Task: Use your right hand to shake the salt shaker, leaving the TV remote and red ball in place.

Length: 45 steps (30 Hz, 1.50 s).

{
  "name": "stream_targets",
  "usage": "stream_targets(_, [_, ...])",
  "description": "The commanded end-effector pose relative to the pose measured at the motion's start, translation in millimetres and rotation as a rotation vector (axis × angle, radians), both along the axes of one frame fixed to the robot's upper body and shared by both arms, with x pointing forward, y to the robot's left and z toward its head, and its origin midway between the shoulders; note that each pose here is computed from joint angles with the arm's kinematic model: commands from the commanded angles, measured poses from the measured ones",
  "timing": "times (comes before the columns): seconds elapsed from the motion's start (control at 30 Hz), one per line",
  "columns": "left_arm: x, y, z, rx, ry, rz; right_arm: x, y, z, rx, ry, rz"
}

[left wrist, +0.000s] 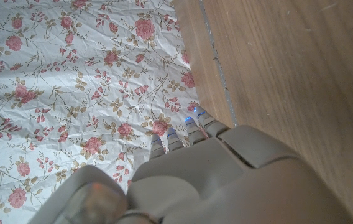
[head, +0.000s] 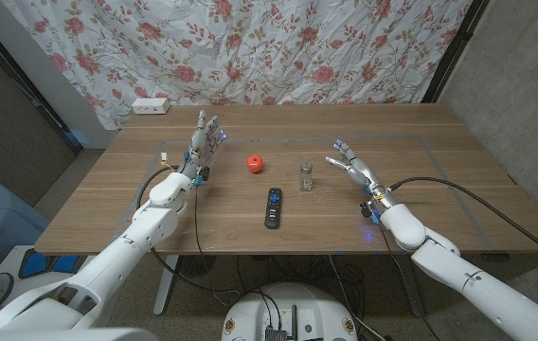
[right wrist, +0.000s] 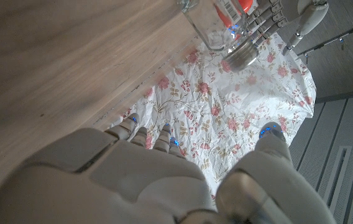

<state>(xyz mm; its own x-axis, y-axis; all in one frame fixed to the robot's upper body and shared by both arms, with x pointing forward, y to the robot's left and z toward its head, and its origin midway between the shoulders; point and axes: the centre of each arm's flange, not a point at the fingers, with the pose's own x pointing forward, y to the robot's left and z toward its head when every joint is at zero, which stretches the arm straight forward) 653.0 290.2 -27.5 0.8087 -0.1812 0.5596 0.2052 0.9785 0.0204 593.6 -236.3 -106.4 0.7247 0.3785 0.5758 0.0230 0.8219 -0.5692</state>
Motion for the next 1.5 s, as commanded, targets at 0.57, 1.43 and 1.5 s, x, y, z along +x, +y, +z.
stream_targets(0.57, [0.1, -0.2, 0.0, 0.0, 0.0, 0.0, -2.1, 19.6, -20.7, -0.103, -0.002, -0.014])
stream_targets(1.43, [0.3, -0.3, -0.2, 0.0, 0.0, 0.0, 4.9, 35.5, -29.8, -0.13, 0.002, -0.002])
stream_targets(1.5, [0.3, -0.3, -0.2, 0.0, 0.0, 0.0, 5.5, 35.9, -30.4, -0.13, 0.004, 0.0])
